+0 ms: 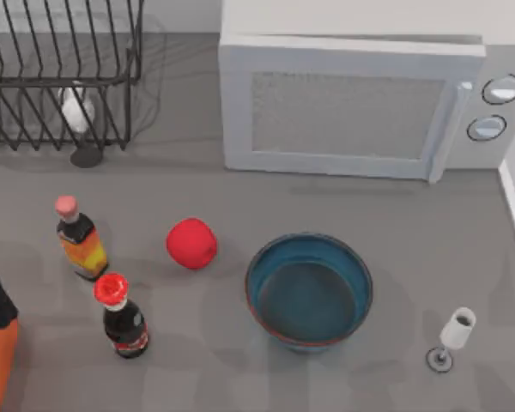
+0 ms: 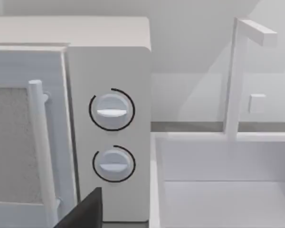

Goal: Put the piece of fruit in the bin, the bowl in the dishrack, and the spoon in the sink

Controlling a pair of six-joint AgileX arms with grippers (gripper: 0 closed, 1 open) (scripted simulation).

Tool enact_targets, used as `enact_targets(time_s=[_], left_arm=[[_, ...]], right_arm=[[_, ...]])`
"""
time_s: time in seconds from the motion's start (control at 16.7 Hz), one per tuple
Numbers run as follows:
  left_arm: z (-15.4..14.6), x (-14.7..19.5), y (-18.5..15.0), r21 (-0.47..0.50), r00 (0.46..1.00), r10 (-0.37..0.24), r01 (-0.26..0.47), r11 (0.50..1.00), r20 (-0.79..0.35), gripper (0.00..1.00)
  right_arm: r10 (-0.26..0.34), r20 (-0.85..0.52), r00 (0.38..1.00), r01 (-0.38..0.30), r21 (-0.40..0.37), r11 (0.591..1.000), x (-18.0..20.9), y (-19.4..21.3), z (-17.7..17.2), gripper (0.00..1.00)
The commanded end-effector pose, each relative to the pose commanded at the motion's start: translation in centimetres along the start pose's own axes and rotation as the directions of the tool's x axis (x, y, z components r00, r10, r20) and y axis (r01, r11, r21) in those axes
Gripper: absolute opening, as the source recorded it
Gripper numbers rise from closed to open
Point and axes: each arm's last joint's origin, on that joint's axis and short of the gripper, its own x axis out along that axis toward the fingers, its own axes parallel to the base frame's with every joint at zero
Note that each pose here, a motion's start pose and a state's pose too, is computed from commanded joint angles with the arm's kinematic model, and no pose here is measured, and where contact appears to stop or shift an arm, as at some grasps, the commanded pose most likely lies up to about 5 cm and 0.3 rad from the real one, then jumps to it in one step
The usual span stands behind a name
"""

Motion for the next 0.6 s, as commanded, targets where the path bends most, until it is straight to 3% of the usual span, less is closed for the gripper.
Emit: enact_targets(time_s=[0.3, 0.6], left_arm=[[1.1, 0.0, -0.2, 0.016, 0.999, -0.023, 0.024, 1.0, -0.049, 1.0], [5.9, 1.6, -1.3, 0.059, 0.955, -0.108, 0.129, 0.99, -0.275, 1.0]], right_arm=[[0.0, 0.0, 1.0, 0.0, 0.0, 1.0, 0.0, 0.0, 0.0, 1.0], [0.0, 0.0, 1.0, 0.0, 0.0, 1.0, 0.0, 0.0, 0.0, 1.0]])
